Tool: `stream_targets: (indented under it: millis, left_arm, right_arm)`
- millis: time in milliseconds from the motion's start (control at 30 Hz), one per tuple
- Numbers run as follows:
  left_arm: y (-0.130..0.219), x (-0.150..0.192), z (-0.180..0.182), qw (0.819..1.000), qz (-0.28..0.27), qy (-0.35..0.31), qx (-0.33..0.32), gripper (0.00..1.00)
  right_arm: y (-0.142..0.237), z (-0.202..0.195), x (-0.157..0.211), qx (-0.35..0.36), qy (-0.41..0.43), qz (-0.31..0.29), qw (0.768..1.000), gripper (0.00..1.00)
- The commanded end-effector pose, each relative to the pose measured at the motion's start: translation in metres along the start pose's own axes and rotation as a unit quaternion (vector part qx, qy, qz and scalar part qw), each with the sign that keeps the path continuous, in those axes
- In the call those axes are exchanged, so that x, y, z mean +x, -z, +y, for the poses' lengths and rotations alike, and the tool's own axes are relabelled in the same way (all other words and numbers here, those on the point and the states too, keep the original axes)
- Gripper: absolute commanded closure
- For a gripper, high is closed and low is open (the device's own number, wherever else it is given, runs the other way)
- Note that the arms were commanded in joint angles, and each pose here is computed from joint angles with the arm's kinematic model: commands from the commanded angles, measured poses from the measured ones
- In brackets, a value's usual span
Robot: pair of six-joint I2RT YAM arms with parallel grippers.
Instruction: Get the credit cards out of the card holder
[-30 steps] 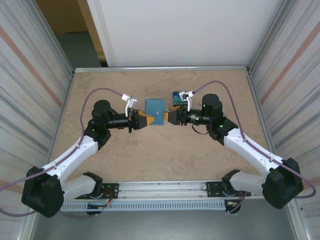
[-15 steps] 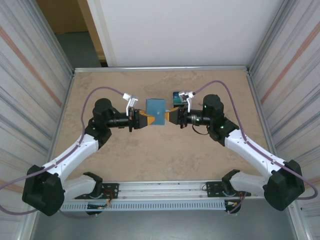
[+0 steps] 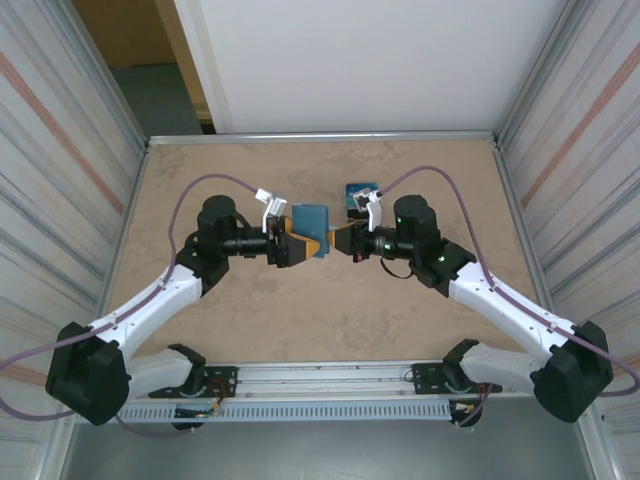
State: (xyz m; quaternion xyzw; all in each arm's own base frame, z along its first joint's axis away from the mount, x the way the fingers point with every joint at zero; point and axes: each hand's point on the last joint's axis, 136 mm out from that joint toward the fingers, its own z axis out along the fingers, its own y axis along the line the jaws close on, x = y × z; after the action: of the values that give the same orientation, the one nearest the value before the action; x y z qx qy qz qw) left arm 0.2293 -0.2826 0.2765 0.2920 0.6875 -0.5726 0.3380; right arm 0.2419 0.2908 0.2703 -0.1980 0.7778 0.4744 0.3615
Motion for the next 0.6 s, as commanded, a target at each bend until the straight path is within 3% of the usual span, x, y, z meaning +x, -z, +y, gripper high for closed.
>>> stream_targets:
  millis: [0, 267, 567]
  left_arm:
    - [-0.003, -0.010, 0.003, 1.000, -0.009, -0.014, -0.022, 0.04]
    - [-0.014, -0.006, 0.021, 0.993, -0.001, -0.045, -0.109, 0.01]
    - [-0.024, 0.003, 0.037, 0.988, 0.007, -0.041, -0.146, 0.01]
  right_arm:
    - [0.011, 0.003, -0.024, 0.038, 0.005, -0.039, 0.998, 1.00]
    - [0.010, -0.002, -0.024, 0.100, 0.009, -0.035, 0.994, 1.00]
    - [0.008, -0.006, -0.024, 0.156, 0.014, -0.026, 0.987, 1.00]
